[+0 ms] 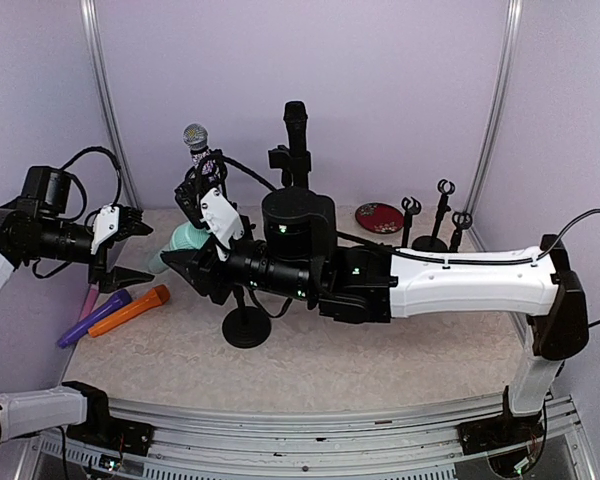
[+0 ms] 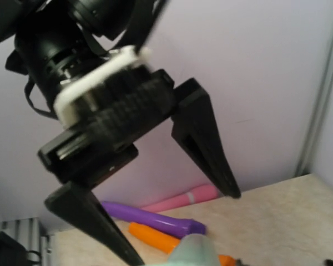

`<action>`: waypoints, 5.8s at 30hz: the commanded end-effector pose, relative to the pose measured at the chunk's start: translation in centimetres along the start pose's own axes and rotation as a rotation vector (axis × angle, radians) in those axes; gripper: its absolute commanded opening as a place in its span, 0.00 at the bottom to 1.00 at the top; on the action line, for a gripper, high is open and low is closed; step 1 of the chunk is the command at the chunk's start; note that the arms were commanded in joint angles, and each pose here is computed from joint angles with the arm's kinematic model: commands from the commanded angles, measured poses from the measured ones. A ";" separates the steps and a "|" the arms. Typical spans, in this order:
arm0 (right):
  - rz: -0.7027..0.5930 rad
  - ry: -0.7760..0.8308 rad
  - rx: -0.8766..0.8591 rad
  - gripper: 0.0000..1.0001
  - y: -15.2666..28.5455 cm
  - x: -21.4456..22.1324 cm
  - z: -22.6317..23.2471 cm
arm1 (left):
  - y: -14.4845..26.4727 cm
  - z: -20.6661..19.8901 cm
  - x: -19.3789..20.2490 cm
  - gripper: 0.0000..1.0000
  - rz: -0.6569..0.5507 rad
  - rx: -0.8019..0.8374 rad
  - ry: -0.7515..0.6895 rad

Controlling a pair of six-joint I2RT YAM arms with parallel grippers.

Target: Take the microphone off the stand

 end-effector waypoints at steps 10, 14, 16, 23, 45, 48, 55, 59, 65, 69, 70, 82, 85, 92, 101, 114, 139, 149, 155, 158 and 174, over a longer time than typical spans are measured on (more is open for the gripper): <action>-0.123 -0.125 -0.136 0.00 -2.7 -2.1 0.2 | 0.0 -1.1 -0.8 0.48 -0.026 0.044 -0.026; -0.121 -0.123 -0.120 0.47 -2.2 -2.0 0.0 | -0.2 -0.9 -0.2 0.32 -0.004 0.014 -0.015; -0.150 -0.114 -0.098 0.80 -1.1 -2.9 -0.4 | -0.6 -0.9 1.0 0.27 0.044 -0.005 -0.007; -0.217 -0.087 0.002 0.89 3.3 -5.5 -2.1 | -2.2 -1.5 8.5 0.13 0.271 -0.067 0.041; 0.137 -0.142 0.379 0.66 5.5 9.8 -6.9 | -4.6 -5.0 27.2 0.11 0.726 -0.247 0.359; 0.148 -0.120 0.384 0.66 4.3 11.1 -6.9 | -4.5 -5.0 27.4 0.17 0.732 -0.254 0.371; 0.183 -0.117 0.368 0.61 1.4 14.0 -8.4 | -4.3 -5.6 28.1 0.38 0.765 -0.247 0.396; 0.195 -0.119 0.352 0.58 0.5 15.3 -9.4 | -4.3 -5.6 28.2 0.50 0.771 -0.240 0.398; 0.178 -0.101 0.340 0.56 -0.8 15.7 -10.0 | -4.1 -4.7 27.5 0.63 0.760 -0.225 0.441; 0.168 -0.078 0.334 0.52 -2.3 15.7 -10.1 | -3.7 -3.5 25.5 0.70 0.689 -0.219 0.459; 0.165 -0.075 0.336 0.50 -2.6 15.7 -10.2 | -3.5 -3.1 24.8 0.72 0.668 -0.221 0.462; 0.099 -0.052 0.284 0.00 -0.8 14.4 -10.8 | -1.9 0.7 17.0 0.76 0.397 -0.222 0.471; 0.066 -0.052 0.161 0.00 0.9 13.6 -10.9 | -1.9 1.0 15.3 0.77 0.349 -0.212 0.461; 0.081 0.050 -0.159 0.00 3.2 11.7 -11.2 | -2.8 0.4 13.0 0.77 0.298 -0.174 0.429; 0.203 0.078 -0.436 0.00 5.3 14.5 -11.8 | -3.5 0.2 11.8 0.77 0.284 -0.144 0.402; 0.242 -0.050 0.075 0.92 7.6 16.0 -14.9 | -3.7 0.4 10.8 0.77 0.253 -0.132 0.383; 0.159 -0.087 0.529 0.48 6.1 20.0 -10.9 | -3.1 0.9 10.2 0.77 0.250 -0.166 0.347; 0.144 -0.001 0.332 0.00 5.6 19.6 -9.3 | -2.9 1.4 10.0 0.77 0.254 -0.177 0.340; 0.162 -0.004 -0.009 0.00 6.2 18.7 -9.5 | -2.9 1.2 10.0 0.77 0.257 -0.172 0.333; 0.140 0.014 -0.186 0.00 7.3 17.6 -10.0 | -2.8 1.2 10.0 0.77 0.256 -0.170 0.335; 0.294 0.052 -0.341 0.61 7.2 19.6 -13.8 | -2.9 1.2 9.7 0.77 0.250 -0.153 0.336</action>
Point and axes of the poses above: each gripper's point midway between its finger pads, its own y axis back along the fingers, its own z axis along the line the jaws close on, x = y × z, the point moved 4 cm from there along y, back along the fingers, and after that the axes turned 1 degree about y, right-handed, at the moved point
